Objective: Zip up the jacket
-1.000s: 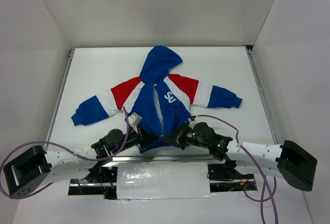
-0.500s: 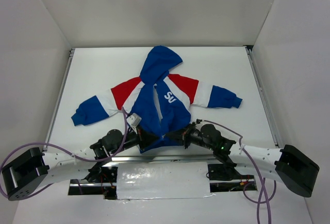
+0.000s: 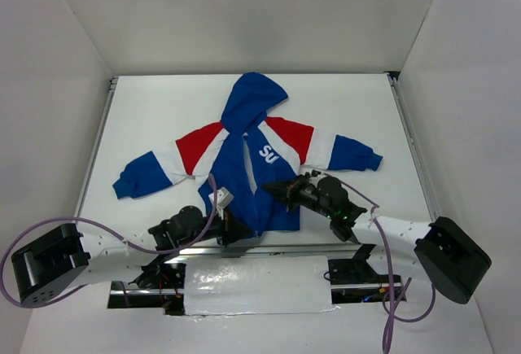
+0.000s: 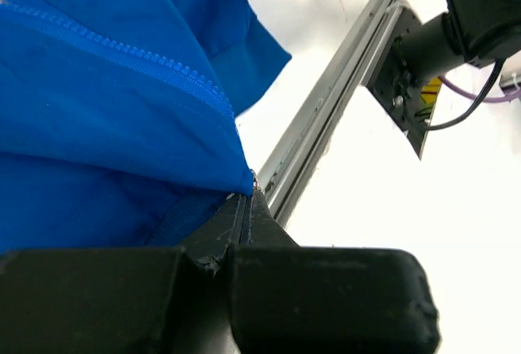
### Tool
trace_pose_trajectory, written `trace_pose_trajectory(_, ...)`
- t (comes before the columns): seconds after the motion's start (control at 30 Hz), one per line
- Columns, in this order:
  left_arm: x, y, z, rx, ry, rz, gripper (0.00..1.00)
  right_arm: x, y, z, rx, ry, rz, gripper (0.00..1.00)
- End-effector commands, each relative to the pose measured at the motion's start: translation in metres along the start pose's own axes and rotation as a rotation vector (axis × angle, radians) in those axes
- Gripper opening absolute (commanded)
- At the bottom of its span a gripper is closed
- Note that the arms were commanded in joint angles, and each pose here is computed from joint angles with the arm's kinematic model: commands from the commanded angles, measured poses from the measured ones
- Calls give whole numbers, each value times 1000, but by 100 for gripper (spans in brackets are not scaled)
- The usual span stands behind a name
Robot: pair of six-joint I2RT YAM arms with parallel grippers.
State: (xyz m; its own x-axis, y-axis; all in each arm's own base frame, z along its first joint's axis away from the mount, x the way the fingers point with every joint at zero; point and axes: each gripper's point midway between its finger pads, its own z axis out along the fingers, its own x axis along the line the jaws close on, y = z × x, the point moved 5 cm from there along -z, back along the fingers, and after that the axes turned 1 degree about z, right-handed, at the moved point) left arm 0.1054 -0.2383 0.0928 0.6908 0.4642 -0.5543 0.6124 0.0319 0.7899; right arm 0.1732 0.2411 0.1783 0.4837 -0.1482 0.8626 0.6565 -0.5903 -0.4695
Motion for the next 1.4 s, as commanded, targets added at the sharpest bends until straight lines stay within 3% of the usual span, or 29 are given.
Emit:
trace_pose_trajectory(0.0,-11,8,3,-34,-59,25,0,30,-14,7,45,81,-97,0)
trace_pose_trajectory(0.1,-9,12,-1,-72,-31,5,0,36,-22,18,67,42,-365,0)
trace_pose_trajectory(0.2,-8,20,-4,-130,-5,-16,0,15,-16,29,49,-139,-588,11)
trace_pose_trajectory(0.3,-14,34,-9,-186,-9,-20,0,-22,-12,16,132,-107,-674,19)
trace_pose_trajectory(0.37,-13,39,-11,-210,6,-25,0,-37,-11,3,167,-53,-704,44)
trace_pose_trajectory(0.4,-13,39,-14,-216,2,-25,0,-50,-8,-5,196,-60,-735,67)
trace_pose_trajectory(0.47,-10,41,-16,-243,32,-27,0,-68,-5,-12,229,-110,-804,65)
trace_pose_trajectory(0.53,-8,40,-18,-242,40,-25,0,-72,-8,-21,258,-68,-842,57)
trace_pose_trajectory(0.8,-7,37,-22,-237,37,-15,0,-68,-21,-37,351,100,-975,54)
trace_pose_trajectory(1.37,-8,35,-22,-248,8,-27,0,-68,-20,-12,388,107,-968,54)
